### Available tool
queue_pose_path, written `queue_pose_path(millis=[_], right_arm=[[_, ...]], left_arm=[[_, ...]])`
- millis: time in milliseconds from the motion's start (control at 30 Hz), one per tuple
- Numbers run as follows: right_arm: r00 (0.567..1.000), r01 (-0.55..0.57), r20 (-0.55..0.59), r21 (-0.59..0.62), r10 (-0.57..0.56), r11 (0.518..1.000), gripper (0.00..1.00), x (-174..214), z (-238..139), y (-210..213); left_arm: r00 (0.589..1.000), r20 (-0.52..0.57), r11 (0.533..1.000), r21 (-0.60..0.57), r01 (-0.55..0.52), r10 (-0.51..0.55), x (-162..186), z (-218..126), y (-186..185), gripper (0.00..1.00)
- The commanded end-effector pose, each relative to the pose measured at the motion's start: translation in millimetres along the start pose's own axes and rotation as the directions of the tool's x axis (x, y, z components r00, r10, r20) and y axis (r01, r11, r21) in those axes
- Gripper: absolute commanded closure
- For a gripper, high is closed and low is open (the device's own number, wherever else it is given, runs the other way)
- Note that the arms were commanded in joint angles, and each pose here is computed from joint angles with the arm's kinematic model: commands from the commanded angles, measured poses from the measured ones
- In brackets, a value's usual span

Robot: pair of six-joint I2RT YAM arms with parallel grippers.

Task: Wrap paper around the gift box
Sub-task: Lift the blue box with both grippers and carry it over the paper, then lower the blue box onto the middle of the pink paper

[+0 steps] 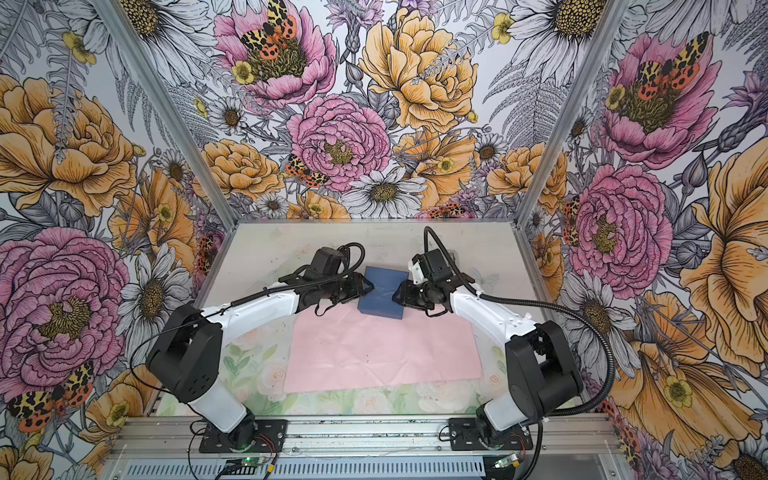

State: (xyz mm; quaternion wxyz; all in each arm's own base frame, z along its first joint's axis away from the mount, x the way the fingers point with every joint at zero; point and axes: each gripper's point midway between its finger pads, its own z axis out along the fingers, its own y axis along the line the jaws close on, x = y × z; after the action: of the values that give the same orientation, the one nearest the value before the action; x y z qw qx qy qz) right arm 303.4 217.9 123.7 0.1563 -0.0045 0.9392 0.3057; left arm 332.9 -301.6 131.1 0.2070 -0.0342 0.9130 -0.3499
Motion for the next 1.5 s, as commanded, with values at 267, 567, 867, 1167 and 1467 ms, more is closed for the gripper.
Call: queue_pose_path(millis=[267,567,867,1167,1467], right_arm=[[0.998,-0.001,-0.055,-0.047,-0.002,0.999,0.57,50.4,-6.1,17.5],[0.996,-0.016,-0.087,-0.034,0.013,0.999,0.57,74.4,-5.6,13.4],[0.994,-0.011,-0.106,-0.026,0.008,1.000,0.57,78.7,-2.4,12.9],[0.992,-0.012,-0.126,-0.002,0.012,1.000,0.57,85.5,-0.4,6.0],[0.989,-0.026,-0.141,0.067,0.036,0.997,0.57,95.5,7.9,-14.6]], left_arm=[[0.999,-0.033,0.992,0.119,0.029,-0.026,52.6,-8.4,-39.2,0.54],[0.997,-0.053,0.993,0.095,0.065,-0.060,80.6,-16.2,-28.1,0.54],[0.994,-0.075,0.993,0.083,0.084,-0.078,96.3,-16.9,-22.8,0.54],[0.992,-0.075,0.993,0.063,0.104,-0.099,105.0,-20.9,-11.8,0.54],[0.992,-0.078,0.995,0.007,0.102,-0.101,112.1,-9.2,8.9,0.55]])
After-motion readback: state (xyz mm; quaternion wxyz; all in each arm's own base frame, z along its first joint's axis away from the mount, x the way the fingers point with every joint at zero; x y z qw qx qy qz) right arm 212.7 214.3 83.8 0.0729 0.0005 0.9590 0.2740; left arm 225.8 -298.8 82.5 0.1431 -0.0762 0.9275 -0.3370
